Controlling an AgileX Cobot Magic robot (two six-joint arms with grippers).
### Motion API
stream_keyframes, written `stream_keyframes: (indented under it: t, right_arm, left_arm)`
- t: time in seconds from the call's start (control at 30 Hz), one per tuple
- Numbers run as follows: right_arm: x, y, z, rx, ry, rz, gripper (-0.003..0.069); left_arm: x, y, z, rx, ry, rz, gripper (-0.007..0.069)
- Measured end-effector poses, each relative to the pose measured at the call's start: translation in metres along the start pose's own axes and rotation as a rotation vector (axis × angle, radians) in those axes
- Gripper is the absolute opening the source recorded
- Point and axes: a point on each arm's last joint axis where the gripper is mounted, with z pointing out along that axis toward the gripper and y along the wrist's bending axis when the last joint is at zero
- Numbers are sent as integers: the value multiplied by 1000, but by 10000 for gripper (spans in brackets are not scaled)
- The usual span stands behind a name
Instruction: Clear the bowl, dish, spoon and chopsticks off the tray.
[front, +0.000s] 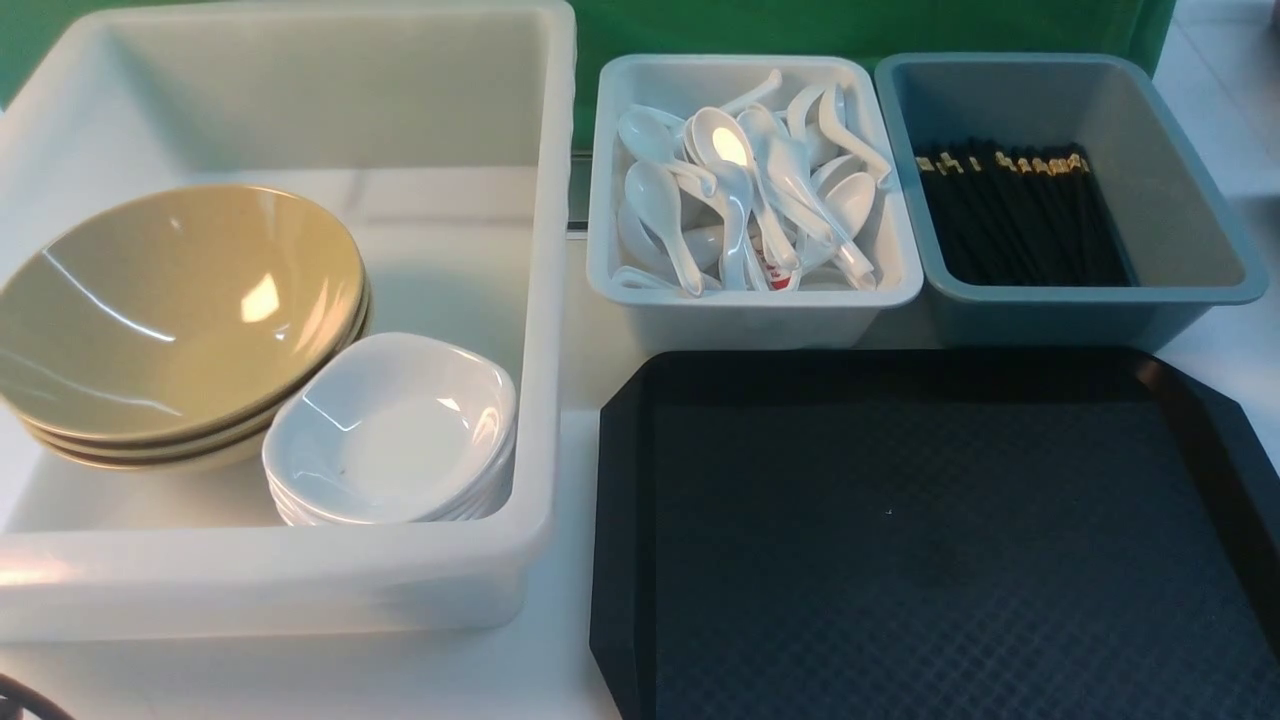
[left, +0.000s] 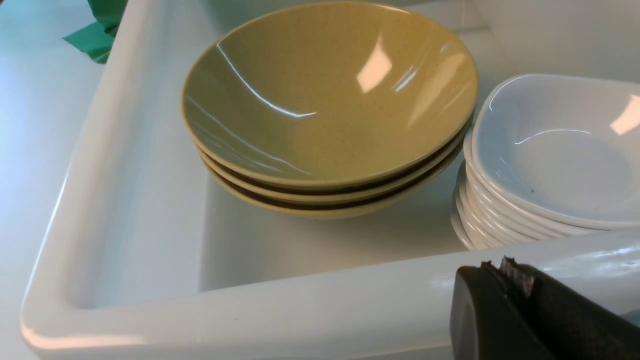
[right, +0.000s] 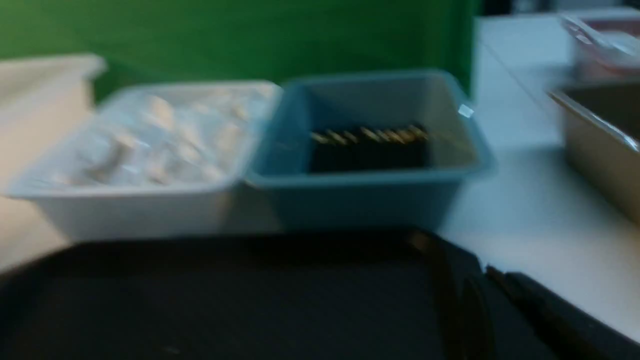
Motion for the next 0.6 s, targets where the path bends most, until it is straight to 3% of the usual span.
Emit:
stream_keyframes:
  t: [0.13, 0.6]
  right_arm:
    - [27, -8, 6, 88, 87, 11, 31]
    - [38, -9, 10, 81, 100, -28, 32]
  left_arm:
    - [0, 0, 0, 0, 0, 0, -11]
    - [0, 0, 0, 0, 0, 0, -11]
